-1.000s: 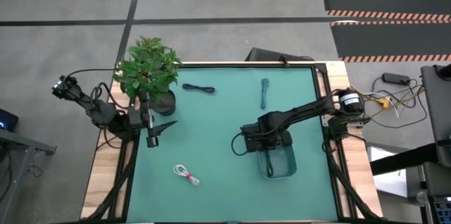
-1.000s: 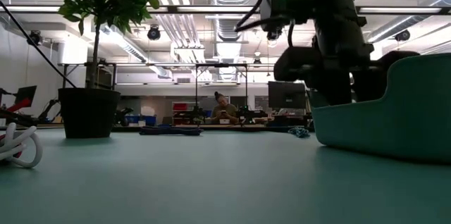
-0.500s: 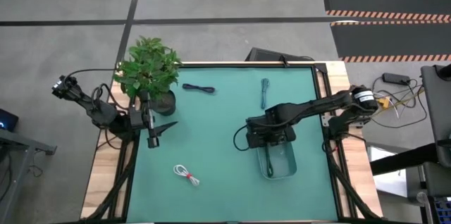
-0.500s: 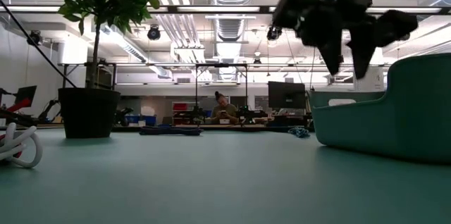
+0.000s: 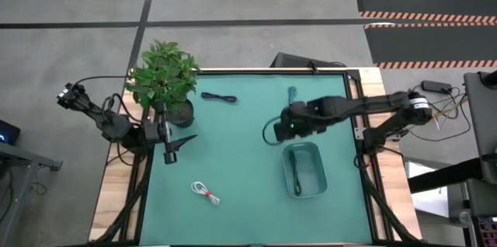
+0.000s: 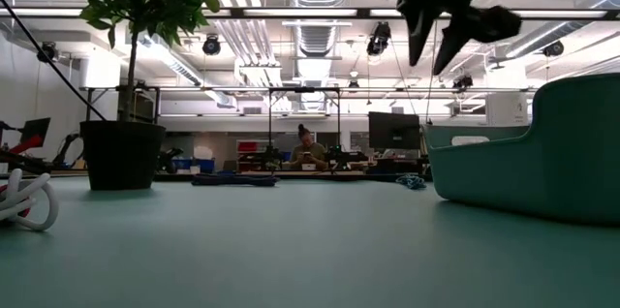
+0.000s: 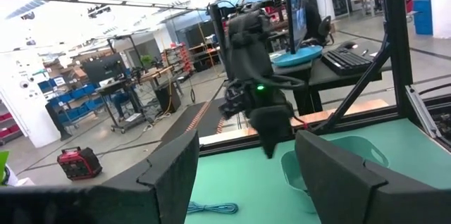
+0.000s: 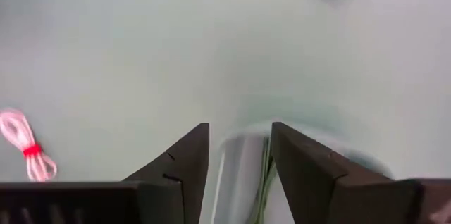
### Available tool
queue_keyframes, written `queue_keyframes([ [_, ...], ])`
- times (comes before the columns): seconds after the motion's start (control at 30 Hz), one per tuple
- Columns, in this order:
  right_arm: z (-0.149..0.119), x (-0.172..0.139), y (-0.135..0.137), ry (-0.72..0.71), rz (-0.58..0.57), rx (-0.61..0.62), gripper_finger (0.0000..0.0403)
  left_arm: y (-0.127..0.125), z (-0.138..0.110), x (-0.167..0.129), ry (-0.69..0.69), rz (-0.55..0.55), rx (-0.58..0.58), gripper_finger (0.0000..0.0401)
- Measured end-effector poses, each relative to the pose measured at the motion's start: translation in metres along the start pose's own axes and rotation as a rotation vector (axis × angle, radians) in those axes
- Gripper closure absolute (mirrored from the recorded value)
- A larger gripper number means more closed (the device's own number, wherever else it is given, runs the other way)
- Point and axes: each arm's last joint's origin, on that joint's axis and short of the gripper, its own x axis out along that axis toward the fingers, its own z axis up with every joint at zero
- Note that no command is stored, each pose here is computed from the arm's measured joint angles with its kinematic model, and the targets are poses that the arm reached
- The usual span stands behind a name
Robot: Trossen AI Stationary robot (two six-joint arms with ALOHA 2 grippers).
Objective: Pick and place USB-C Cables
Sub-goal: Put the blue charger cable into the blue bin
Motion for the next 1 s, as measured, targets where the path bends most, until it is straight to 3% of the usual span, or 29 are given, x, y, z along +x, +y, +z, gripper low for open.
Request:
queue_keyframes([
  [0.27, 0.062, 0.014, -0.009, -0.049, -0.039, -0.03, 0.0268, 0.001, 0.0, -0.001, 0.0, 0.007, 0.025, 0.018],
  [0.5, 0.114, 0.045, -0.03, -0.019, -0.134, 0.012, 0.0251, 0.001, 0.0, -0.001, 0.0, 0.01, 0.046, 0.018],
  [1.0, 0.17, 0.106, -0.052, 0.072, -0.322, 0.054, 0.0223, 0.001, 0.0, -0.001, 0.002, 0.012, 0.048, 0.018],
])
